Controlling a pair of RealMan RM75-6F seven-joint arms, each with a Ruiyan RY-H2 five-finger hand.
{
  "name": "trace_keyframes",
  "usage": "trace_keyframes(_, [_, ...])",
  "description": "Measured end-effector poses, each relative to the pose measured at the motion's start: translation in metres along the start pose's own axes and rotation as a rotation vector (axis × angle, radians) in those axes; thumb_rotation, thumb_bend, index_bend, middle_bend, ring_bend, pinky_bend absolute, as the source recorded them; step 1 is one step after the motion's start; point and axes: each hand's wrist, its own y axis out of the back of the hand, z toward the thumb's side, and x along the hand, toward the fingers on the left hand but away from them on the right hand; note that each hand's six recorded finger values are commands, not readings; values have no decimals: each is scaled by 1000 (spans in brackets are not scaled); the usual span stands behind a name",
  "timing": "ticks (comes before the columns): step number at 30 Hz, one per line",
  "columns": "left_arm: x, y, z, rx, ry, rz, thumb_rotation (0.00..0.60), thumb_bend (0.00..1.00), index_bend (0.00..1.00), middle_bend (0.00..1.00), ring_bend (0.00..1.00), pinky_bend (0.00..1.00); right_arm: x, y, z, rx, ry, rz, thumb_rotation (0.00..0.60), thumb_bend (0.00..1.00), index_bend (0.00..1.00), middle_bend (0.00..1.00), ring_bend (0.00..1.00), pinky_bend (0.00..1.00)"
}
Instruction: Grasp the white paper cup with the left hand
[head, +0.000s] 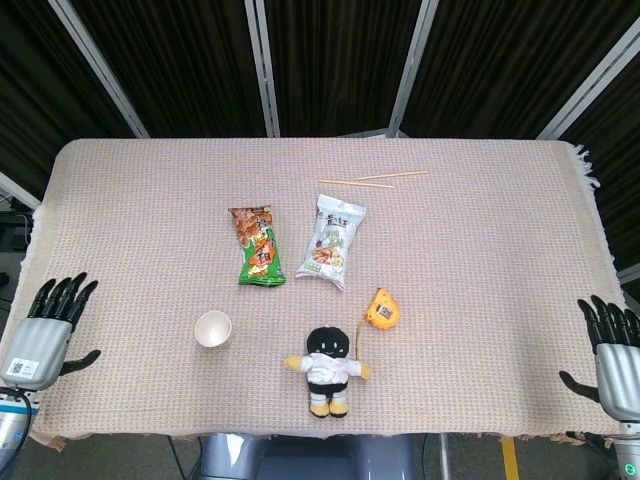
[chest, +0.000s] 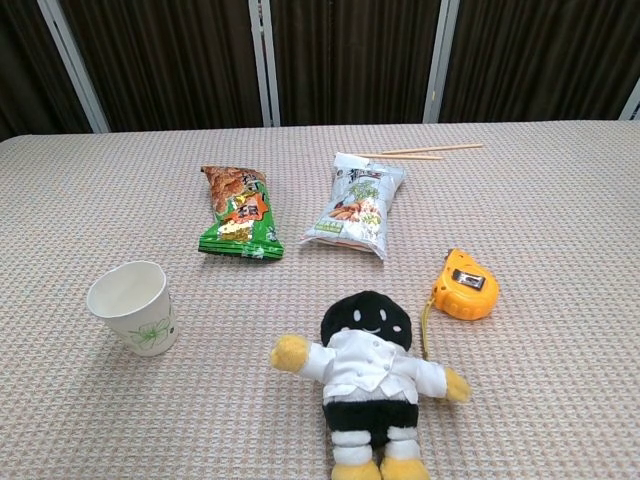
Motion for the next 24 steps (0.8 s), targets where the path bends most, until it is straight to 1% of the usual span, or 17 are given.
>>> trace_keyframes(2, [4, -3, 9, 10, -35, -25, 600, 0, 1, 0, 0, 0, 0, 1, 0, -6, 1, -2, 600, 73, 2, 0, 0, 0])
trace_keyframes(6, [15, -11, 34, 43, -109, -80, 600, 0, 46, 0, 0, 0, 0, 2, 0, -11, 0, -2, 600, 72, 3, 0, 0, 0])
trace_keyframes(11, [30, -18, 61, 63, -168, -122, 600, 0, 96, 0, 0, 0, 0, 4, -2, -19, -4, -2, 600, 72, 2, 0, 0, 0])
trace_keyframes(15, [43, -23, 81, 54, -191, -159, 600, 24, 147, 0, 0, 0, 0, 5, -3, -27, -5, -5, 600, 71, 2, 0, 0, 0])
trace_keyframes(19, [55, -29, 101, 55, -209, -189, 600, 26, 153, 0, 0, 0, 0, 7, -5, -33, -6, -7, 600, 72, 2, 0, 0, 0])
trace_keyframes(24, [67, -34, 123, 59, -231, -208, 600, 27, 153, 0, 0, 0, 0, 9, -6, -39, -6, -10, 600, 73, 2, 0, 0, 0])
